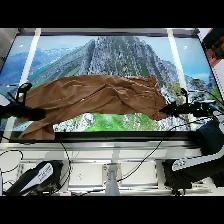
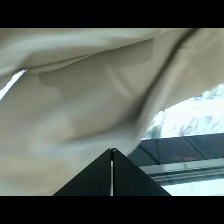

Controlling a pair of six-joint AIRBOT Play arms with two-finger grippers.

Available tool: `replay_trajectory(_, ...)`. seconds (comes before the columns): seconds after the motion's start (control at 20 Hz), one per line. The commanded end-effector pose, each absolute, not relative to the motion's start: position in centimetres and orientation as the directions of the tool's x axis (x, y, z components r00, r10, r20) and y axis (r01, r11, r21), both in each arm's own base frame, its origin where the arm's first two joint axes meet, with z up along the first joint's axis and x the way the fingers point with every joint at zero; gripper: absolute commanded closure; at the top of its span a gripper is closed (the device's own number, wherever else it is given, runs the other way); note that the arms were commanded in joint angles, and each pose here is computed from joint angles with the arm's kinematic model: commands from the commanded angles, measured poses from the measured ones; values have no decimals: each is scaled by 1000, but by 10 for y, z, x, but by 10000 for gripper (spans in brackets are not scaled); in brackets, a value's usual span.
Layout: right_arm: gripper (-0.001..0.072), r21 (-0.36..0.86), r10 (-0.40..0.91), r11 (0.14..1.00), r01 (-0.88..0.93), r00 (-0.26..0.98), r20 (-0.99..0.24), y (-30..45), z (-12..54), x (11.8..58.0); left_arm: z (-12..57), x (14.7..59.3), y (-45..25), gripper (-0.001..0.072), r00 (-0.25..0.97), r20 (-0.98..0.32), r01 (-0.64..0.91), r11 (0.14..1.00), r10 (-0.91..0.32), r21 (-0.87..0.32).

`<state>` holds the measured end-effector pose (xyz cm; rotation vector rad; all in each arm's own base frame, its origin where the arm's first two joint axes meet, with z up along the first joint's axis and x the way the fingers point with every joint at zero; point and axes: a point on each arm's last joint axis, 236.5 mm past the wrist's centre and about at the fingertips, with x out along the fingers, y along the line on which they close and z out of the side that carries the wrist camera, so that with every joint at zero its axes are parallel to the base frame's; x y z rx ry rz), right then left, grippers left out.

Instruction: Fold the clothes and pants, and hang the long-sleeved shirts on hangers.

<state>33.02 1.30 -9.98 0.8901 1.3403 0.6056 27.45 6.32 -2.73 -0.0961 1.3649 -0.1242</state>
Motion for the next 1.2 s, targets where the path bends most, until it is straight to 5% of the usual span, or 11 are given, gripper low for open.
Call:
replay_trajectory(0.0,669,831,814,542,124,168,-556,14,-98,332,-16,260,89,687,243,-962,-94,984,-127,-153)
replay_trajectory(0.1,670,831,814,542,123,168,-556,14,-98,332,-7,243,83,677,256,-944,-180,950,-206,-256)
replay_trajectory(0.15,669,831,814,542,123,168,-556,14,-98,332,-6,234,81,587,254,-939,-210,934,-233,-289)
replay_trajectory(0.25,669,831,814,543,123,167,-557,14,-98,332,-8,218,81,-13,236,-938,-304,898,-254,-319)
replay_trajectory(0.6,669,801,774,586,125,209,-598,4,-108,342,-44,173,48,7,92,-920,-560,744,-382,-365)
replay_trajectory(0.75,669,802,775,585,125,208,-597,4,-108,342,-67,155,32,124,46,-906,-588,721,-422,-366)
replay_trajectory(1.15,669,801,774,585,125,208,-598,4,-108,342,-99,165,49,124,123,-940,-614,720,-320,-325)
